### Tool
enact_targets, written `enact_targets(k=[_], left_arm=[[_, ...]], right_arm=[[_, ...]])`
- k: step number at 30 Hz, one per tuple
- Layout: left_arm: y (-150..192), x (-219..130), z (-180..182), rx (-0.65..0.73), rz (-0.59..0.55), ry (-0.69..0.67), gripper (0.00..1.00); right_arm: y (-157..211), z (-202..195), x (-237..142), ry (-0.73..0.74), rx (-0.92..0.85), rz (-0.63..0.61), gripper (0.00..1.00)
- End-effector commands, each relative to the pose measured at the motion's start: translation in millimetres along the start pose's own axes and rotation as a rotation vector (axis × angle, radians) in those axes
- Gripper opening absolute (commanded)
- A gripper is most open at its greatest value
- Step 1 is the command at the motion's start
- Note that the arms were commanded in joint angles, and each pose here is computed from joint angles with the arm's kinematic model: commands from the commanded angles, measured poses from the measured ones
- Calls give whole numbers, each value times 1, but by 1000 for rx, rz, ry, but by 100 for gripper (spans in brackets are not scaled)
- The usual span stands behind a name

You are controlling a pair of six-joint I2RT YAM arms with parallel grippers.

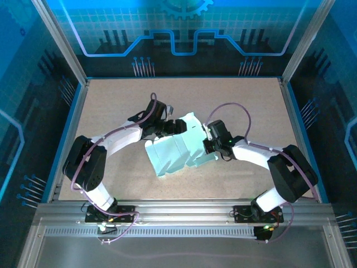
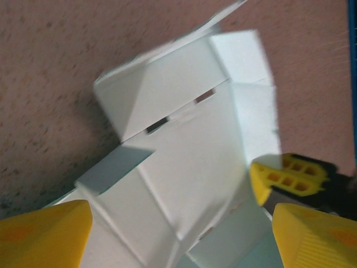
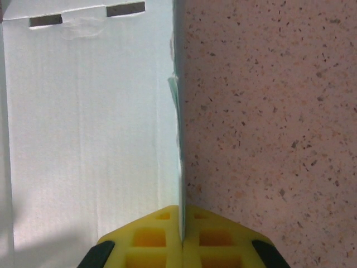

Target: Fold the paper box

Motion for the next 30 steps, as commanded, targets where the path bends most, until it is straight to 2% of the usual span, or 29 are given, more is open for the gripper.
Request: enact_targets(k=[1,8,15,20,25,30], left_arm=[[-22,-13,-25,49,-41,43,87],[-51,0,-44,125,-20,74,86],[-74,28,-57,127,88,61,73],[-87,38,-67,129,91,57,62],[-94,44,-77,166,105,49,62],[-91,61,-72,174,172,39,61]], right_arm=[[-11,6,-7,-8,-22,-95,0],[-12,10,-10,-25,-25,-112,0],[-8,13,-9,-28,-59,-111,0],[-4,13,-6,-30,-66,-112,0],[-5,14,-6,-29,-74,-113,0],[-6,13,-7,-17,-81,-114,0]])
Point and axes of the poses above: each hand's point on the last joint's axis, 136 mm out from that joint toward the fingers, its own x axis out along the fingers, its own z axis along the line the jaws close on, y = z × x, the point moved 9 cm from there along -x, back along the fingers, and after that the axes turned 9 degrees about x, right-handed, at the moved point
